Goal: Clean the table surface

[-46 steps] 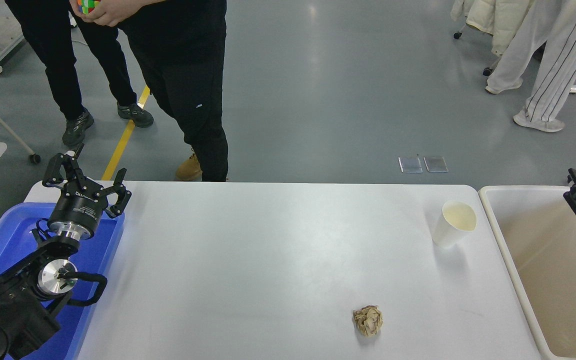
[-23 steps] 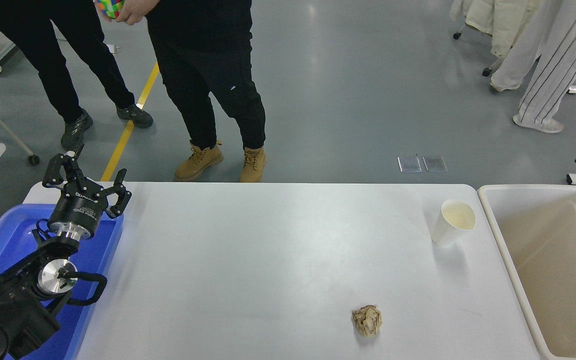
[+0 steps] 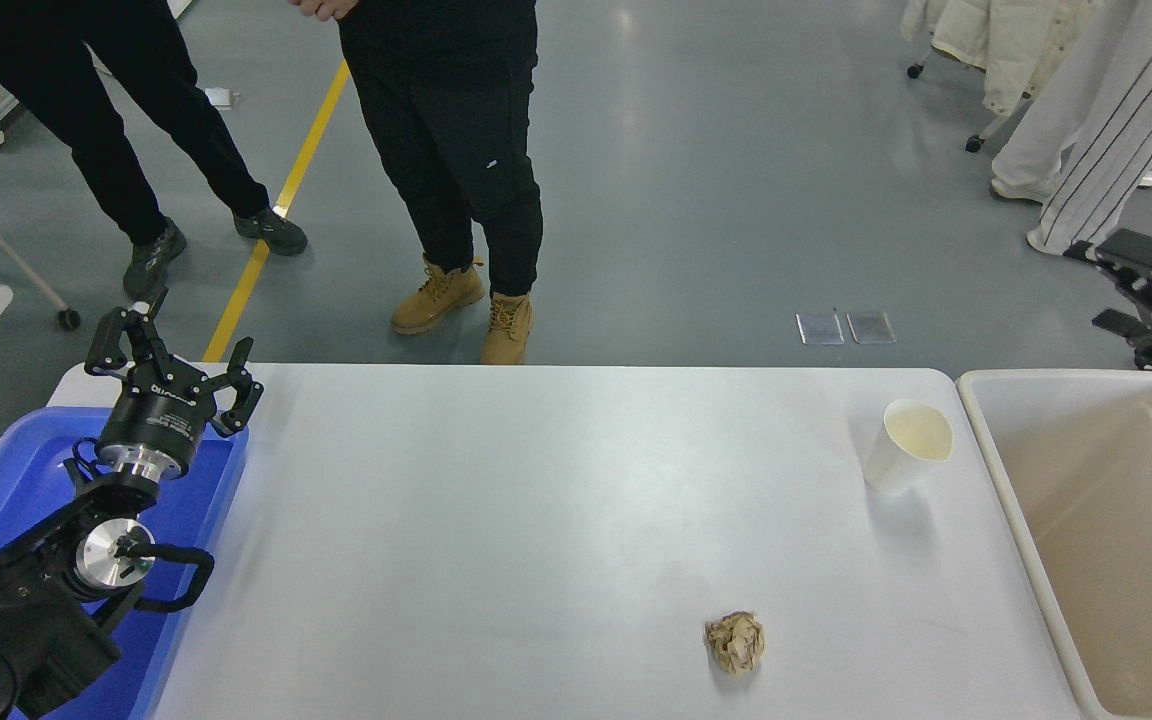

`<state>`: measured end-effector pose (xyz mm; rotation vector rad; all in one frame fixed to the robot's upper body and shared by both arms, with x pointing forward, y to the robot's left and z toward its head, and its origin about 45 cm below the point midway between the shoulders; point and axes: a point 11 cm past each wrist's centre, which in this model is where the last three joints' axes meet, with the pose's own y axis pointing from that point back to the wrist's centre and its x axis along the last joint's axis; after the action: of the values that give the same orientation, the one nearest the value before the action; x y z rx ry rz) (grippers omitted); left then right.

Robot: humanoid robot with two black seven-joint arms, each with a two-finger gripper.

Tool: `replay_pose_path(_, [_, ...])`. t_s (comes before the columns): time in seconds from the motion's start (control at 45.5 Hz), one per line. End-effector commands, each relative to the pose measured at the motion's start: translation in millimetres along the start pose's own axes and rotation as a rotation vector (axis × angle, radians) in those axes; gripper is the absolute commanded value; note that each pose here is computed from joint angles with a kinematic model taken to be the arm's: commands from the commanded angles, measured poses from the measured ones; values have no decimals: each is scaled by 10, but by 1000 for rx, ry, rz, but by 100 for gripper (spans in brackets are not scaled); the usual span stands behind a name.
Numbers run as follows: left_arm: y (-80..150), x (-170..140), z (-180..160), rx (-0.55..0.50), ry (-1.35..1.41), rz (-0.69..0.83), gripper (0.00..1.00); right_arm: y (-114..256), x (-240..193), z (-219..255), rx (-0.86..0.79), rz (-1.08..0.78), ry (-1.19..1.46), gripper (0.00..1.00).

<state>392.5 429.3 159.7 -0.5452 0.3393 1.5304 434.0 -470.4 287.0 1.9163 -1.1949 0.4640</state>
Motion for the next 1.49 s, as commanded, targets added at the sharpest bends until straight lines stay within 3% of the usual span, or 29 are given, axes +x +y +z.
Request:
replay_pose_path(0.0, [0, 0, 0, -1, 1, 0, 100, -103, -288, -212, -8, -182, 273, 99])
replay_pose_path(0.286, [0, -1, 0, 0, 0, 0, 100, -332, -878, -203, -14, -354, 459, 99])
replay_pose_path(0.593, [0, -1, 0, 0, 0, 0, 100, -540, -1297, 133, -60, -341, 620, 98])
replay_pose_path(1.473, [0, -2, 0, 0, 1, -2, 100, -610, -1287, 385, -143, -299, 640, 82])
